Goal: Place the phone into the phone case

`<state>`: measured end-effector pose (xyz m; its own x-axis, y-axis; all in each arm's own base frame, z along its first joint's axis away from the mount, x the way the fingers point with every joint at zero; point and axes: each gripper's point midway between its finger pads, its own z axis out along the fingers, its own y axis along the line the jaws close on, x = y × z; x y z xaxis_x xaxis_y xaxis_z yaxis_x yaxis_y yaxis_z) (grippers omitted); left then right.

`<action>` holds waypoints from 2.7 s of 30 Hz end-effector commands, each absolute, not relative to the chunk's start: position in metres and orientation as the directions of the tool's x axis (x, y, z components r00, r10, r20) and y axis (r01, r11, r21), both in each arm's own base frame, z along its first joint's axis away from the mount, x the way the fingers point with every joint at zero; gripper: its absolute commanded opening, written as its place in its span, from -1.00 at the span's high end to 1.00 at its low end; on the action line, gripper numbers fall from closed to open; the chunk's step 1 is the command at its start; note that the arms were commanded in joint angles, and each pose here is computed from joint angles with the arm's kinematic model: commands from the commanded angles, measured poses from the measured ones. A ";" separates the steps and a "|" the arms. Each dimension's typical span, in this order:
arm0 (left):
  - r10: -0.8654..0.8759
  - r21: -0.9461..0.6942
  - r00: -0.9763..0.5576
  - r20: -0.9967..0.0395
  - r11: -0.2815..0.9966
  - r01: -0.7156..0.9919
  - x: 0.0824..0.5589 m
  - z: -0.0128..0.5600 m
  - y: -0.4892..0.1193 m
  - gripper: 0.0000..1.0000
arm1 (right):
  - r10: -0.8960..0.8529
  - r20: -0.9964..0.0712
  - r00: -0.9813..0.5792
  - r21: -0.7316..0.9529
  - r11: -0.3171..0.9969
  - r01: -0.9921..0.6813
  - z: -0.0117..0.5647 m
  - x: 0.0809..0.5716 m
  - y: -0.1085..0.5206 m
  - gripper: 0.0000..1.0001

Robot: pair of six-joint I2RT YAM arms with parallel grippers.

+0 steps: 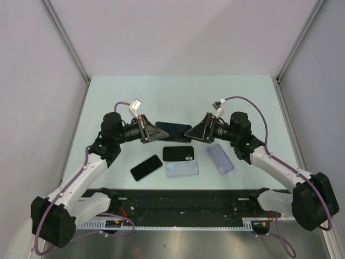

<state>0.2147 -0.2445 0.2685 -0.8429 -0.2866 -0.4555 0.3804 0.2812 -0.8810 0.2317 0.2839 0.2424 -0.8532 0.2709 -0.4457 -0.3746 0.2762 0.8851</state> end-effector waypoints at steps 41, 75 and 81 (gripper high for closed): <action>-0.344 -0.864 -0.844 -0.412 0.440 0.243 0.253 0.180 -0.193 -1.00 | 0.196 -0.436 -0.878 0.891 0.232 -0.390 0.222 0.236 0.300 0.97; -0.059 -0.328 -0.844 -0.534 0.934 0.143 0.199 0.115 -0.172 -1.00 | 0.141 -0.363 -0.921 0.886 0.357 -0.294 0.174 0.207 0.264 1.00; -0.023 -0.321 -0.868 -0.496 0.934 0.159 0.183 0.103 -0.189 -1.00 | 0.153 -0.340 -0.928 0.896 0.354 -0.269 0.166 0.195 0.258 1.00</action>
<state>0.1787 -0.1830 0.0950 -0.8759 0.0246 -0.4818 0.2044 0.9236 -0.3243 0.1986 0.2594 0.1532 -0.9408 0.1469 -0.3053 -0.2290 0.3884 0.8926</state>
